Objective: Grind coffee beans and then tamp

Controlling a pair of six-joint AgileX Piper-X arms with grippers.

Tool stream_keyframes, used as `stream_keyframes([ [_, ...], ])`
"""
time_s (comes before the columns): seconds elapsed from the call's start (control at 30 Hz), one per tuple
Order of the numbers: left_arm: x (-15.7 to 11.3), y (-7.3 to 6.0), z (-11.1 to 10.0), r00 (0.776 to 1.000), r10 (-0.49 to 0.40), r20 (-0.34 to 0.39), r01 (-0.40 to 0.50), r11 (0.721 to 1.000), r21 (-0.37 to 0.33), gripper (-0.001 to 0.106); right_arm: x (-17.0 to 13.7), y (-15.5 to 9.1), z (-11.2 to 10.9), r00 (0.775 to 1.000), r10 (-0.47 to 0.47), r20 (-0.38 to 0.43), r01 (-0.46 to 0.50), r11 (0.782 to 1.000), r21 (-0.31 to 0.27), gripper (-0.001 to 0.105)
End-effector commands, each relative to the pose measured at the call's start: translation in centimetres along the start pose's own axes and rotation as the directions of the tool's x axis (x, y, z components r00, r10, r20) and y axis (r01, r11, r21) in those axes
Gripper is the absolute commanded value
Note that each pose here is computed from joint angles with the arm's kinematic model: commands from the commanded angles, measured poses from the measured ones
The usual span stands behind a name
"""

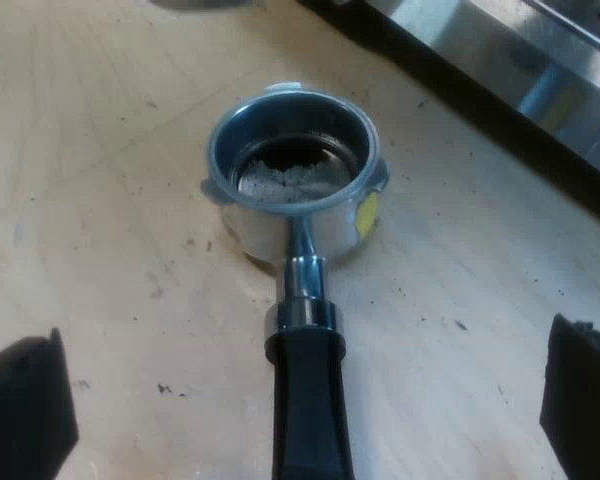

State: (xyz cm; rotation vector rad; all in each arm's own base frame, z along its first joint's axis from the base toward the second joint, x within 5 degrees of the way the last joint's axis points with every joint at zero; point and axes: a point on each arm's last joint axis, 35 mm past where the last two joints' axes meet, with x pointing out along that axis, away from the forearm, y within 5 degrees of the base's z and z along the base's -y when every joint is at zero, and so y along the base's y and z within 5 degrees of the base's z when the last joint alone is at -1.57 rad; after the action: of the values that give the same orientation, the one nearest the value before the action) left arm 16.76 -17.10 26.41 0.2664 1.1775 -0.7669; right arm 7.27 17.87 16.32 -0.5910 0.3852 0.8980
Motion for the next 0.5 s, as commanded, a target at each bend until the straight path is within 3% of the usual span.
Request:
stream_keyframes([
  [0.03, 1.2, 0.2, 0.5, 1.000, 0.012, -0.020, -0.012, 1.000, -0.013, 0.000, -0.1, 0.0, 0.2, 1.000, 0.001, 0.014, -0.001, 1.000, 0.000, 0.097],
  [0.5, 3.8, 0.5, 1.3, 0.999, -0.002, -0.047, 0.001, 1.000, -0.018, 0.000, -0.1, 0.0, 0.2, 1.000, 0.001, 0.014, -0.001, 1.000, 0.011, 0.097],
])
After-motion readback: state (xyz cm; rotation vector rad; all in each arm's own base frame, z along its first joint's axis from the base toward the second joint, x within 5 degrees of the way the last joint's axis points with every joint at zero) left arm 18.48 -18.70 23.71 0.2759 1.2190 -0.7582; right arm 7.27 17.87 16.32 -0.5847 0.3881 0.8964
